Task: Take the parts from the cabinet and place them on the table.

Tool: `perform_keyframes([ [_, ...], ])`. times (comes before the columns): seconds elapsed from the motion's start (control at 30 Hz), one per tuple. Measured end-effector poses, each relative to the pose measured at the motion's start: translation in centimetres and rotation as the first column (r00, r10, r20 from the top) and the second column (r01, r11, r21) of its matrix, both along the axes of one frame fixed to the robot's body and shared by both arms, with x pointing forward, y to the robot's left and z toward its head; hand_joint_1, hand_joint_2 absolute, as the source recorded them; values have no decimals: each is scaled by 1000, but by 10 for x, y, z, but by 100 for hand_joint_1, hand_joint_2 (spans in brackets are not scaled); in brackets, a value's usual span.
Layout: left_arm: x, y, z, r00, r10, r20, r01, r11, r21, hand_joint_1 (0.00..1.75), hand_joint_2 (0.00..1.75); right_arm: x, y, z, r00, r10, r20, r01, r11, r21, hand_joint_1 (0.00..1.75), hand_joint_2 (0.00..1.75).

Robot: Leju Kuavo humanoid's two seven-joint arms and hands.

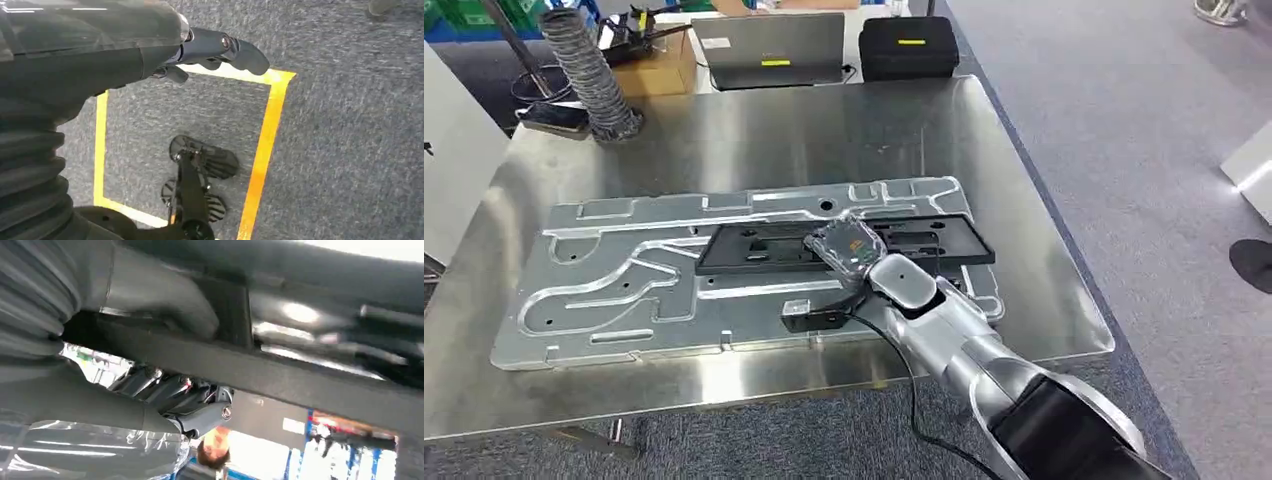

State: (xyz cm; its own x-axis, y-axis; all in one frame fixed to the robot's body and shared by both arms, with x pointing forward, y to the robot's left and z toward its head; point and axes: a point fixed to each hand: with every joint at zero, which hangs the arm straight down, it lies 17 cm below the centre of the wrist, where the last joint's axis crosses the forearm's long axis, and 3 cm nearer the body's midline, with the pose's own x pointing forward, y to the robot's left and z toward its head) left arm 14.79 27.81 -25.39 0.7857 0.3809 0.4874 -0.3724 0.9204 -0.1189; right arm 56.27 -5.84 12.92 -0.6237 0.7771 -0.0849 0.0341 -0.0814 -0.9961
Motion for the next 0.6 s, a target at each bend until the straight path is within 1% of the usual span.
perform_keyframes([
  [0.07,0,0,0,1000,-3,5,3,1000,4,0,175,-3,-6,-10,1000,-3,-13,3,1000,1,0,0],
  [0.17,0,2,0,1000,-10,2,10,1000,16,0,175,-5,-12,-15,1000,3,-11,-3,1000,4,0,0],
  [0.2,0,3,0,1000,-11,0,11,1000,18,0,0,-7,-13,-19,1000,4,-16,-4,1000,3,0,0],
  [0.27,-1,4,0,1000,-11,2,11,1000,26,0,0,-14,-14,-28,999,16,-29,-16,1000,24,0,0],
  [0.33,0,5,0,1000,-13,5,13,999,31,0,0,-16,-13,-24,999,31,-30,-28,997,72,0,0],
  [0.4,0,5,0,1000,-15,5,15,999,35,0,0,-20,-6,-14,996,76,-41,-69,985,161,0,0],
  [0.5,-1,5,-1,1000,-19,0,19,999,40,0,0,-26,7,13,988,148,-44,-125,934,335,0,0],
  [0.53,-1,5,-1,1000,-19,-5,19,999,42,0,0,-30,13,25,981,184,-66,-138,889,436,0,0],
  [0.57,-2,5,-1,1000,-20,-9,20,999,41,0,0,-35,18,37,972,218,-83,-140,830,541,0,0],
  [0.6,-2,6,-1,1000,-19,-10,20,999,43,0,0,-41,25,62,960,269,-81,-148,729,669,0,0],
])
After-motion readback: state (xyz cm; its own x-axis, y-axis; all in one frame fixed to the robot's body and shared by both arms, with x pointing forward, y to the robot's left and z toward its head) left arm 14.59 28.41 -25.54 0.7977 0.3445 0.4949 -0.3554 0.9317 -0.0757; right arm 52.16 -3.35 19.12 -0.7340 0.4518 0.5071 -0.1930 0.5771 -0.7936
